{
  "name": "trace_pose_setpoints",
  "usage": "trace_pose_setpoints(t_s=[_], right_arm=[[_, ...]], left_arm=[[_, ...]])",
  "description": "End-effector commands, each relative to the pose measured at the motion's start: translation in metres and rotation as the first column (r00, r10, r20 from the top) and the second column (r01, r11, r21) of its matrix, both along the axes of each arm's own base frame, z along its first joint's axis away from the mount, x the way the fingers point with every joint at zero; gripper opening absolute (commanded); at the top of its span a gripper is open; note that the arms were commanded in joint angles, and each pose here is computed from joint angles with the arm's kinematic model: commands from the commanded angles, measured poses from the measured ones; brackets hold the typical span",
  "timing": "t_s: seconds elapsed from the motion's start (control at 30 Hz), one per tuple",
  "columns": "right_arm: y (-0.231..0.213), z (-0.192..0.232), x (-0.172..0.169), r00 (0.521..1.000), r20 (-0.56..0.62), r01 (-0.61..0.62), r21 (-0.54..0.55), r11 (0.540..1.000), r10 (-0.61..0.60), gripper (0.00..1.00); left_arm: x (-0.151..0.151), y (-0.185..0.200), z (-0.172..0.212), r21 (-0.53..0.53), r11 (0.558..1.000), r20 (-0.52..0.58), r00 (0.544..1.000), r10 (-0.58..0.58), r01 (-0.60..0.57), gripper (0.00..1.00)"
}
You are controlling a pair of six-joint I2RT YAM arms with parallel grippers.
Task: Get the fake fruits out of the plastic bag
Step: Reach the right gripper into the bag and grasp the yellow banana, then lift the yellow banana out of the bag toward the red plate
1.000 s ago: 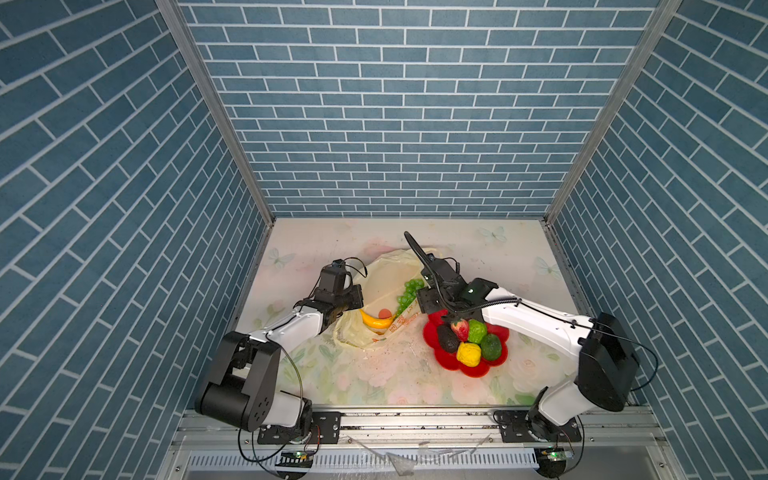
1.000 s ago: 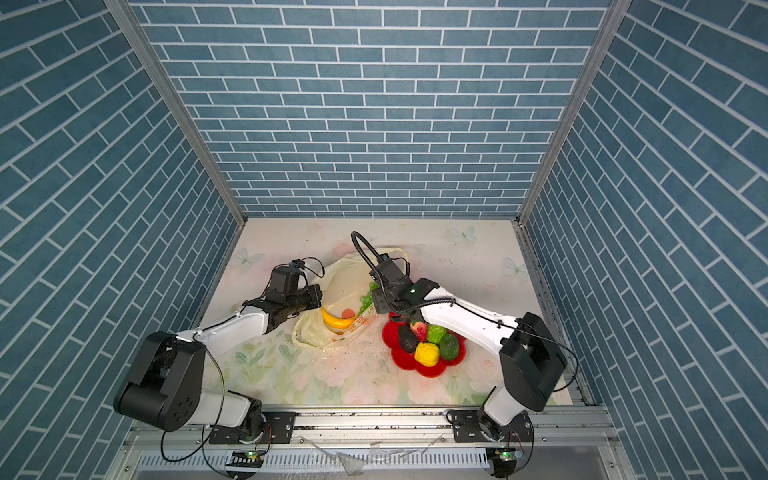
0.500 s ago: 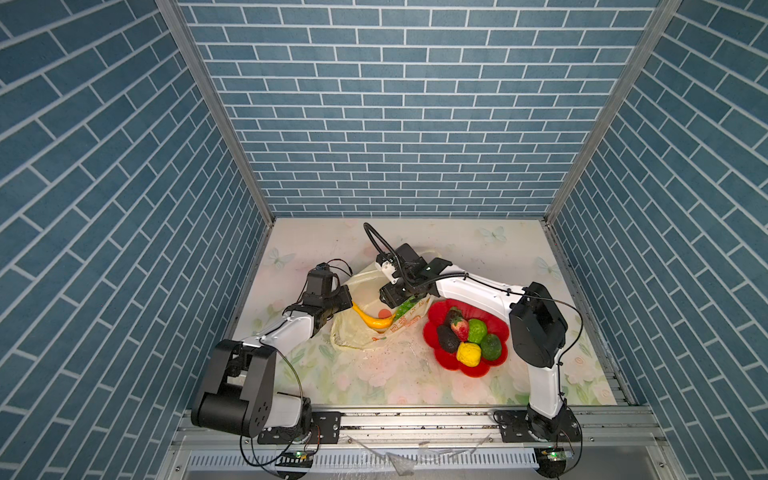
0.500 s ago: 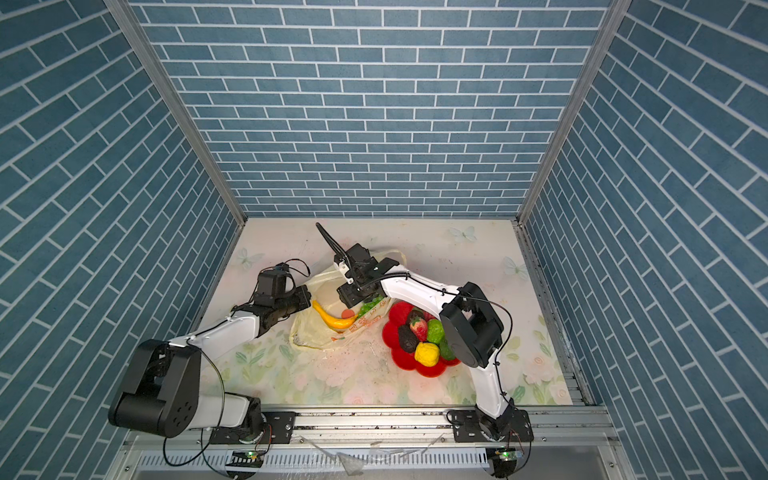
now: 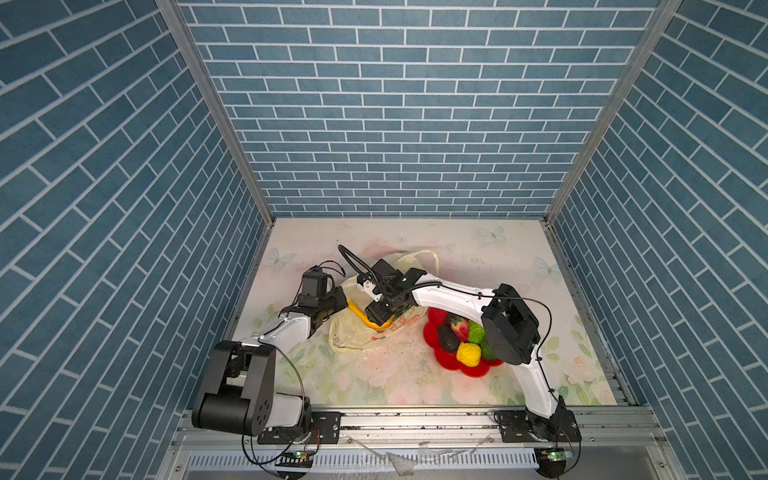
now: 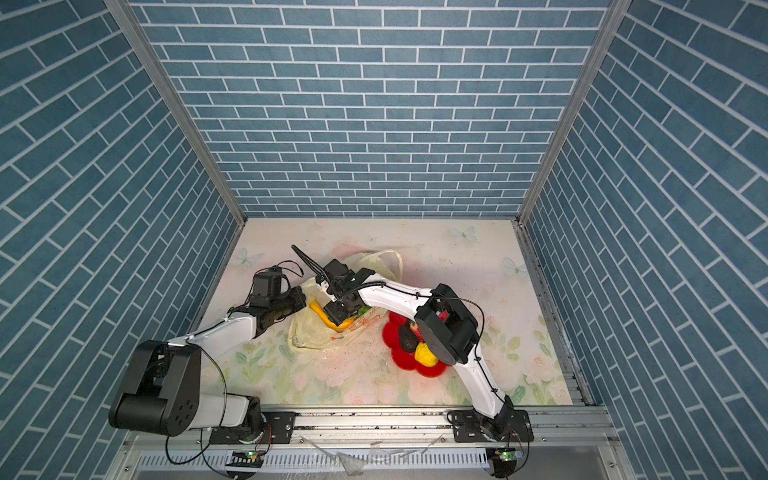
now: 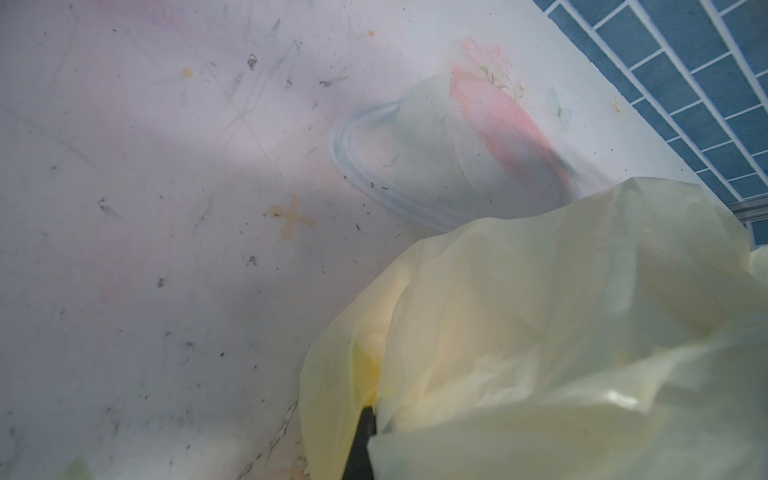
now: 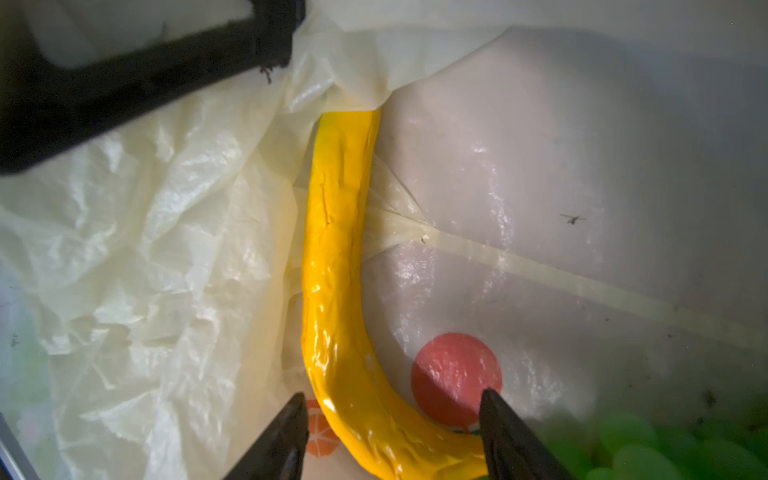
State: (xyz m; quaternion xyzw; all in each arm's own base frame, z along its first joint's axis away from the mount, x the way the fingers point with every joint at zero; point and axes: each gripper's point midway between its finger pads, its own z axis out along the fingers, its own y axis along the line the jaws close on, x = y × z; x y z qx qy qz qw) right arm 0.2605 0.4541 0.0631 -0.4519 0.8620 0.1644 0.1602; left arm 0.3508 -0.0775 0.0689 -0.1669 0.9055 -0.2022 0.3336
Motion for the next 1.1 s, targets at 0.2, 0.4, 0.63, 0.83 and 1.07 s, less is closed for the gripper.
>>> trace_pose_setpoints(t_s=[0.2, 0.4, 0.63, 0.83, 1.07], right_arm=[[0.013, -0.015, -0.008, 0.996, 0.022, -0.087, -0.054, 0.995, 0.089, 0.68], [0.009, -0.029, 0.005, 0.996, 0.067, -0.048, -0.119, 0.992, 0.056, 0.67], [0.004, -0.024, 0.021, 0.99, 0.144, 0.005, -0.128, 0.992, 0.013, 0.52], [0.002, -0.023, 0.027, 0.99, 0.138, 0.029, -0.111, 0.993, -0.013, 0.4], [-0.001, -0.001, 0.018, 0.987, 0.159, -0.012, -0.031, 0.999, 0.017, 0.37]], left_arm=[[-0.002, 0.003, -0.004, -0.006, 1.0, 0.003, 1.0, 0.01, -0.01, 0.0], [-0.001, 0.002, -0.003, -0.011, 1.0, 0.007, 1.0, 0.008, -0.008, 0.0], [-0.001, 0.002, -0.004, -0.01, 1.0, 0.005, 1.0, 0.007, -0.007, 0.0], [-0.002, 0.004, -0.001, -0.004, 1.0, 0.01, 1.0, 0.015, -0.014, 0.0], [-0.003, 0.008, -0.004, 0.002, 1.0, 0.001, 1.0, 0.027, -0.027, 0.0]])
